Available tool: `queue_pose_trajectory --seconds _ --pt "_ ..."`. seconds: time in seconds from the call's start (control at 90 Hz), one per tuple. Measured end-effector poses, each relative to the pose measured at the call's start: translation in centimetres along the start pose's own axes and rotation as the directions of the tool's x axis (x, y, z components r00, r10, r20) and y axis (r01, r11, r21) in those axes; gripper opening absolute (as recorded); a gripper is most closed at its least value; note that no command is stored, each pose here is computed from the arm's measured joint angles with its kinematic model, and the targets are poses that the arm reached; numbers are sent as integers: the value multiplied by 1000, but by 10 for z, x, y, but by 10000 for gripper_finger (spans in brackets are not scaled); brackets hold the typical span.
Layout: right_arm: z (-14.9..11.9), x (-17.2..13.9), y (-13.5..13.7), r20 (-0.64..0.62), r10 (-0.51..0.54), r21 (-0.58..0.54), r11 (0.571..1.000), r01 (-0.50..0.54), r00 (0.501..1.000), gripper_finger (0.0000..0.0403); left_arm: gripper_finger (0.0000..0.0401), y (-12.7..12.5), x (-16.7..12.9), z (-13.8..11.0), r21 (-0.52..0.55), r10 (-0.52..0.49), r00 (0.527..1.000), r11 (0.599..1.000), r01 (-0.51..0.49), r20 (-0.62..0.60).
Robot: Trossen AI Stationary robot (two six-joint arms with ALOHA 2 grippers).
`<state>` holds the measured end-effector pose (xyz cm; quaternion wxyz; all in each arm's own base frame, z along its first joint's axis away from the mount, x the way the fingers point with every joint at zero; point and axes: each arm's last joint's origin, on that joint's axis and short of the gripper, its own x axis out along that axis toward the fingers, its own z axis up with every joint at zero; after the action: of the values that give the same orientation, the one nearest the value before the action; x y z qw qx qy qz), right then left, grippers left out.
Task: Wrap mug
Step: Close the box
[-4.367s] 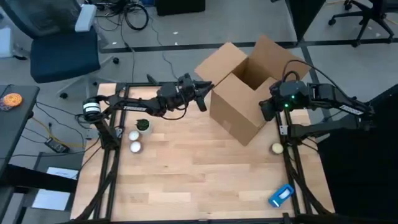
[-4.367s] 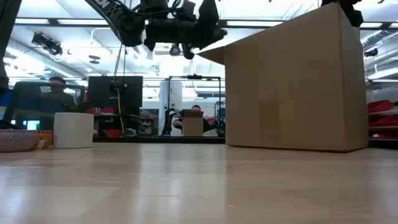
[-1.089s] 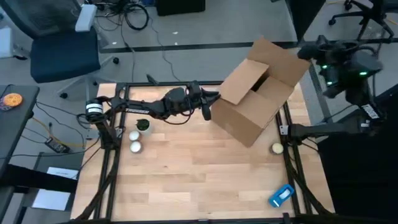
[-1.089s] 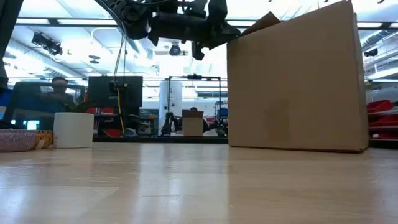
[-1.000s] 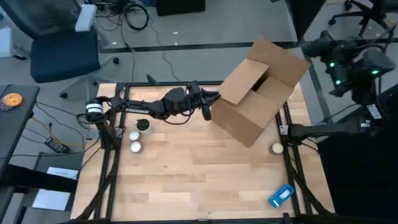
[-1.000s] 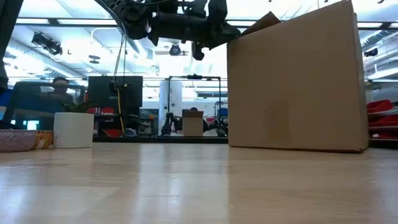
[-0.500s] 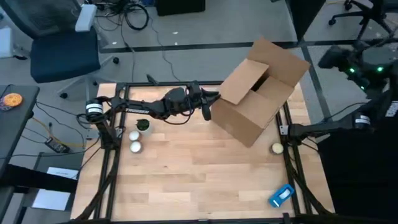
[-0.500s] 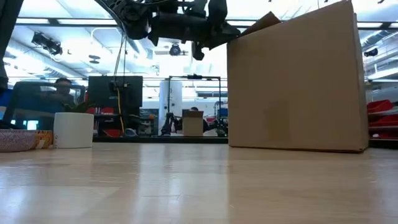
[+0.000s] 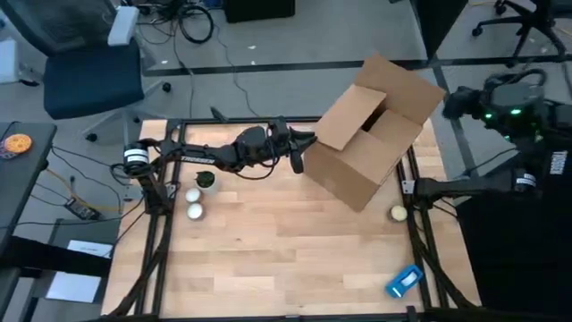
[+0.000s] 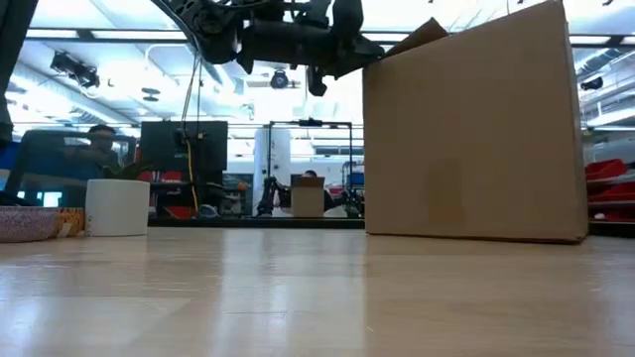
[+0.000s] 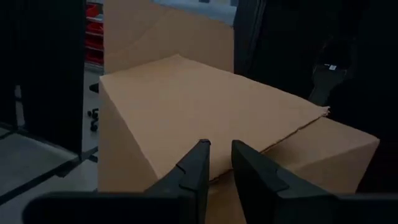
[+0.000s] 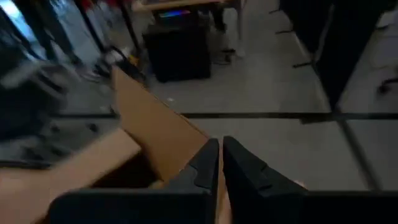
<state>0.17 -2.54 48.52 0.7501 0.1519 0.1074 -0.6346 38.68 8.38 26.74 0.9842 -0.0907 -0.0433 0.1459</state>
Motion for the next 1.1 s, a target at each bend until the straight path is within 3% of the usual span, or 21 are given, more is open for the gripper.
queue_pose_trajectory --seconds 0.133,0.3,0.544,0.7,1.1 --pt "-6 7 5 14 -91 -133 987 92 996 0 53 0 0 0 0 0 1000 1000 0 -1" --pt "-8 10 4 7 -172 -186 968 170 985 0 53 0 0 0 0 0 1000 1000 0 0" --pt "-19 21 9 -135 -179 -280 950 136 975 0 53 0 0 0 -1 0 1000 1000 0 0" --pt "-29 34 10 -223 -247 -325 931 167 943 0 53 -3 0 0 -5 -6 1000 1000 6 -1" --pt "-25 53 6 -366 -298 -353 921 165 882 0 53 -4 0 -1 1 -10 1000 1000 10 -1"
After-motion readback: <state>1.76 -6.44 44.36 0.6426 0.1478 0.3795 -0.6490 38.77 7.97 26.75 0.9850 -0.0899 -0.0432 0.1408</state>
